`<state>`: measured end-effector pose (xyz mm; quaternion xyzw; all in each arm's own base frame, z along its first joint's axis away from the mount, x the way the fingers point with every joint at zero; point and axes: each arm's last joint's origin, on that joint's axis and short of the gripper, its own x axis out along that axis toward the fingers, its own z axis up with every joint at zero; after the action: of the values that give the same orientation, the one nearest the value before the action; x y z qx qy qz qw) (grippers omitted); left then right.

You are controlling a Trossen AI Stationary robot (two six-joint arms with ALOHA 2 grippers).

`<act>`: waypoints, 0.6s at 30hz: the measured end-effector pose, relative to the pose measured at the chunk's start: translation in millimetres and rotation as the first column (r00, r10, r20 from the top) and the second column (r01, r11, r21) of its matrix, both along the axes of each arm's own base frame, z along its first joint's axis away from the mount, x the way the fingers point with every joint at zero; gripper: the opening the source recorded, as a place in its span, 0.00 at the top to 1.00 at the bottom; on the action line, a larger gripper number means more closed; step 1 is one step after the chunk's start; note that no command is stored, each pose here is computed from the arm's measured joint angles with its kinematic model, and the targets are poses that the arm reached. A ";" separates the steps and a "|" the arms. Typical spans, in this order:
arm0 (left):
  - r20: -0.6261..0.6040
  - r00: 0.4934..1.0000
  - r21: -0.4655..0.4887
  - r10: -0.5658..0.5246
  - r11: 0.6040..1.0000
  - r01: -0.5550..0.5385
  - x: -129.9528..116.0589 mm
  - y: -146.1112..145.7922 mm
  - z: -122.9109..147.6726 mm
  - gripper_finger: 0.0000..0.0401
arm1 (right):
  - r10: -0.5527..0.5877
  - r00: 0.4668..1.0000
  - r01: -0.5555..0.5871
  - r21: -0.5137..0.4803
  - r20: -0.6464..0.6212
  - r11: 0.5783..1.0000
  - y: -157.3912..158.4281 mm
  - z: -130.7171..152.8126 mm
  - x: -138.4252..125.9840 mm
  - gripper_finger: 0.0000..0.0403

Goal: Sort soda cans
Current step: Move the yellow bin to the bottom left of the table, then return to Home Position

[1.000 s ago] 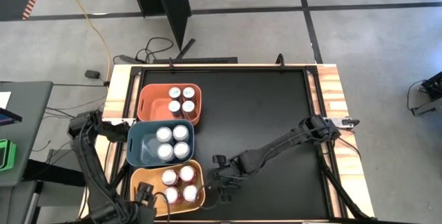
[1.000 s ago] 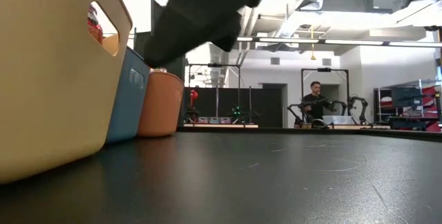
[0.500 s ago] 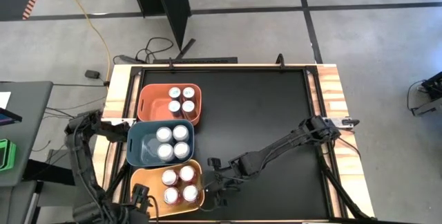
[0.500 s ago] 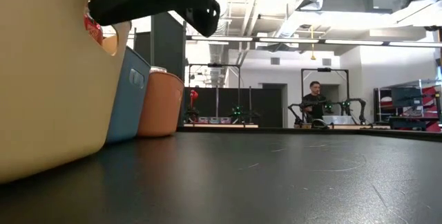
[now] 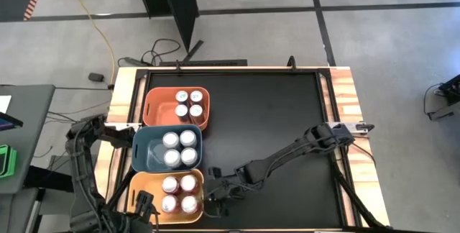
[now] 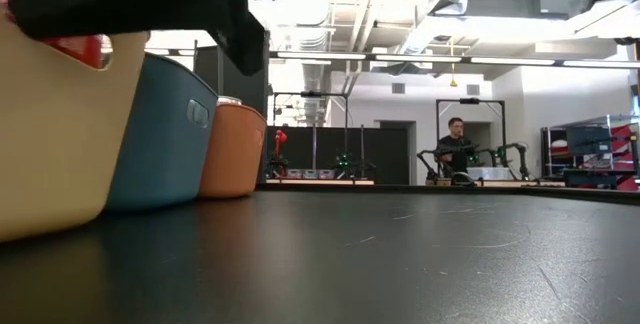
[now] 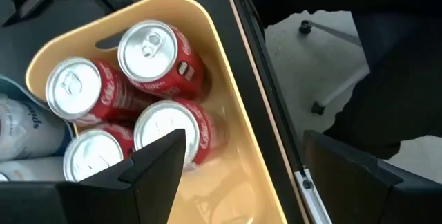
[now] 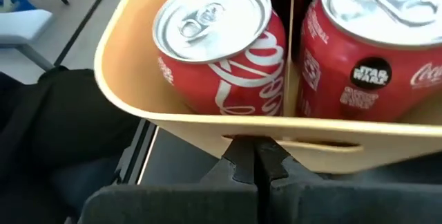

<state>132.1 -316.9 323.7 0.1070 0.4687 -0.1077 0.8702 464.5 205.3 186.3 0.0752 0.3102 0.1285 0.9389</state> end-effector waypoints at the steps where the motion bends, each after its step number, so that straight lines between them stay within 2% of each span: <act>1: 0.002 1.000 0.005 -0.006 1.000 0.006 0.0 0.0 0.0 0.29 | 0.007 1.000 -0.007 -0.004 0.016 1.000 0.3 0.7 0.8 1.00; 12: 0.011 1.000 0.016 -0.015 1.000 0.015 0.2 0.1 0.1 0.29 | 0.003 0.999 -0.003 -0.002 0.044 1.000 -4.2 2.5 4.4 1.00; 18: 0.035 0.999 0.044 -0.005 0.999 0.003 0.4 2.1 0.0 0.29 | 0.000 0.999 -0.003 -0.046 -0.047 0.999 -6.9 -0.4 -2.0 1.00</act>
<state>132.5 -314.8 323.7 0.1289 0.4553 -0.0971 0.8756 462.6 198.4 185.9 0.0562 0.3350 0.1203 0.9328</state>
